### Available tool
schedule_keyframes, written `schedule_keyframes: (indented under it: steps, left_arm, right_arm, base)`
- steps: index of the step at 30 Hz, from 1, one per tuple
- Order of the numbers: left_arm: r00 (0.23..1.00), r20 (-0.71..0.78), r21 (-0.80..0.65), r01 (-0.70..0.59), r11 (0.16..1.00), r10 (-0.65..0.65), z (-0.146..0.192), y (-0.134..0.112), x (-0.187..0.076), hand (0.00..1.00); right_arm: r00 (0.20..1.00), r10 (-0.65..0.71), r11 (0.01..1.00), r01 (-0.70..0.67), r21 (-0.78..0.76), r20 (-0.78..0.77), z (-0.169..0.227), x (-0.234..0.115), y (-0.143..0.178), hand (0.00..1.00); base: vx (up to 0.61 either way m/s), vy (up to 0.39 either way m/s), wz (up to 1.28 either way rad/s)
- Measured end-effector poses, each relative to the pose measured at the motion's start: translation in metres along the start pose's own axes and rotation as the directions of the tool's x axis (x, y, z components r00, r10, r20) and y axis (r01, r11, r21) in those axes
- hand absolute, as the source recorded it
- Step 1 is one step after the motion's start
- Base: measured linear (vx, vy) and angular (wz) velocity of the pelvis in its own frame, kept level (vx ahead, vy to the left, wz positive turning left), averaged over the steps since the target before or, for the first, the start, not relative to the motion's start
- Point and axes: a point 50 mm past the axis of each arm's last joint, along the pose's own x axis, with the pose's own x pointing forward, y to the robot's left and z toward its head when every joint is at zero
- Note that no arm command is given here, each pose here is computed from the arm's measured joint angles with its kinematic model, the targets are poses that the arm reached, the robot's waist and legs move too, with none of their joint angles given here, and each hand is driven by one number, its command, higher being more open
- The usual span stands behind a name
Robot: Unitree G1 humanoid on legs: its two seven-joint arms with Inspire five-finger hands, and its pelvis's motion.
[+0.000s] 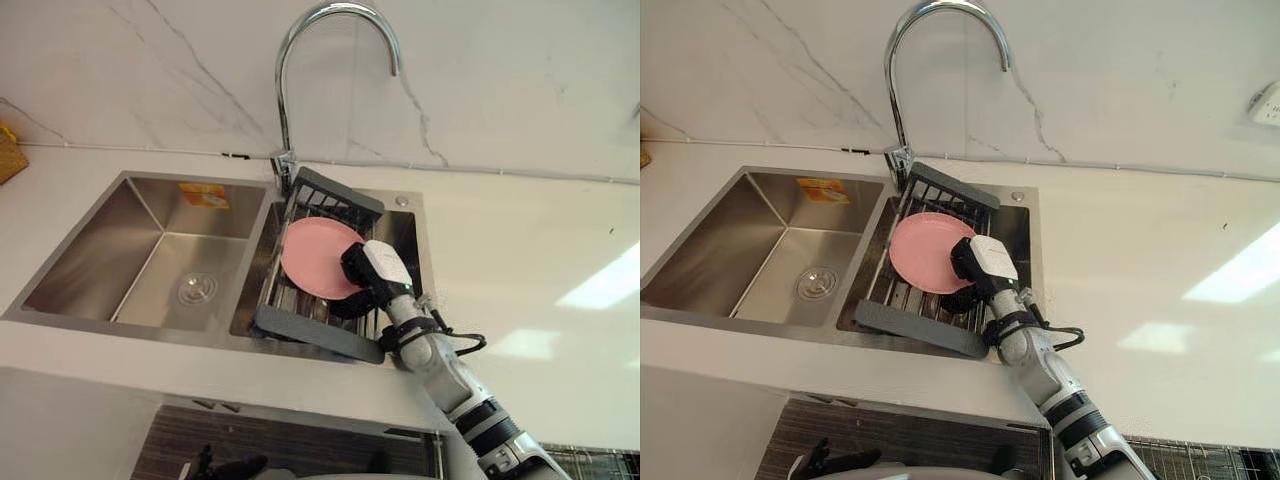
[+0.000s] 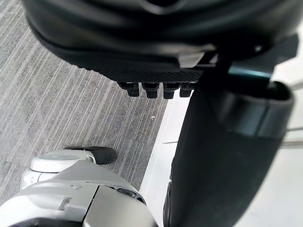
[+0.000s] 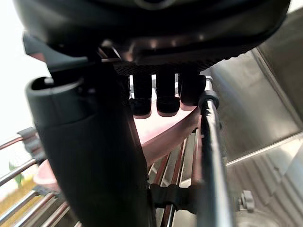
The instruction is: Walk over to the sink, pick up the cup, carry it to the dishwasher, place the cup inside the dishwasher, then close the dishwasher door
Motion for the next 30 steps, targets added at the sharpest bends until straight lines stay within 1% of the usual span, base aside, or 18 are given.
schedule_keyframes:
  steps: [1, 3, 6, 18, 21, 22, 23, 24, 25, 26, 27, 28, 30]
  left_arm:
    - [1.0, -0.001, -0.003, 0.001, 1.0, -0.001, 0.0, 0.0, 0.0, 1.0]
    - [1.0, -0.008, -0.012, 0.003, 1.0, -0.003, -0.003, -0.002, -0.001, 1.0]
    - [1.0, -0.011, -0.016, 0.007, 1.0, -0.007, -0.004, -0.004, -0.001, 1.0]
    - [1.0, -0.029, -0.04, 0.004, 0.999, -0.005, -0.007, -0.006, -0.002, 1.0]
    - [1.0, -0.03, -0.041, 0.004, 0.999, -0.005, -0.007, -0.005, -0.002, 1.0]
    - [1.0, -0.03, -0.041, 0.004, 0.999, -0.005, -0.007, -0.005, -0.002, 1.0]
    - [1.0, -0.029, -0.041, 0.005, 0.999, -0.006, -0.007, -0.005, -0.002, 1.0]
    - [1.0, -0.028, -0.042, 0.005, 0.999, -0.006, -0.006, -0.005, -0.002, 1.0]
    - [1.0, -0.028, -0.042, 0.005, 0.999, -0.006, -0.006, -0.005, -0.002, 1.0]
    - [1.0, -0.029, -0.046, 0.003, 0.999, -0.004, -0.006, -0.005, -0.002, 1.0]
    - [1.0, -0.029, -0.048, 0.002, 0.999, -0.003, -0.006, -0.004, -0.002, 1.0]
    - [1.0, -0.031, -0.049, 0.0, 0.999, -0.001, -0.006, -0.004, -0.002, 1.0]
    - [0.999, -0.032, -0.049, 0.002, 0.999, -0.003, -0.006, -0.004, -0.002, 1.0]
  right_arm:
    - [1.0, -0.003, 1.0, 0.003, 0.024, -0.006, 0.0, 0.0, -0.001, 0.0]
    - [0.999, -0.009, 0.992, 0.013, 0.126, -0.031, -0.001, 0.002, -0.003, 0.0]
    - [0.998, -0.02, 0.978, 0.031, 0.207, -0.053, -0.003, 0.004, -0.007, 0.0]
    - [0.997, -0.019, 0.977, 0.034, 0.209, -0.073, -0.007, 0.006, -0.013, 0.0]
    - [0.998, -0.024, 0.997, 0.027, 0.069, -0.049, -0.004, 0.007, -0.013, 0.0]
    - [0.999, -0.025, 0.999, 0.024, -0.027, -0.032, -0.002, 0.007, -0.013, 0.0]
    - [0.999, -0.024, 0.998, 0.022, -0.066, -0.026, -0.002, 0.007, -0.013, 0.0]
    - [1.0, -0.015, 0.988, 0.013, -0.153, -0.013, -0.001, 0.007, -0.012, 0.0]
    - [1.0, -0.006, 0.982, 0.005, -0.19, -0.004, 0.0, 0.007, -0.011, 0.0]
    - [1.0, 0.014, 0.968, -0.011, -0.251, 0.01, 0.0, 0.007, -0.011, 0.0]
    - [1.0, 0.026, 0.96, -0.02, -0.278, 0.016, 0.0, 0.007, -0.012, 0.0]
    - [0.998, 0.064, 0.94, -0.052, -0.338, 0.024, 0.0, 0.006, -0.016, 0.0]
    - [0.991, 0.134, 0.908, -0.117, -0.402, 0.013, -0.002, 0.007, -0.022, 0.0]
  base:
    - [0.0, 0.0, 0.0]
    - [0.0, 0.0, 0.0]
    - [0.0, 0.0, 0.0]
    - [0.0, 0.003, 0.05]
    - [0.01, 0.023, 0.0]
    - [0.0, 0.0, 0.0]
    - [0.0, 0.0, 0.0]
    - [0.0, 0.0, 0.0]
    - [0.0, 0.0, 0.0]
    - [0.0, 0.0, 0.0]
    - [0.04, 0.021, -0.03]
    - [0.04, 0.018, -0.03]
    - [0.05, 0.025, -0.02]
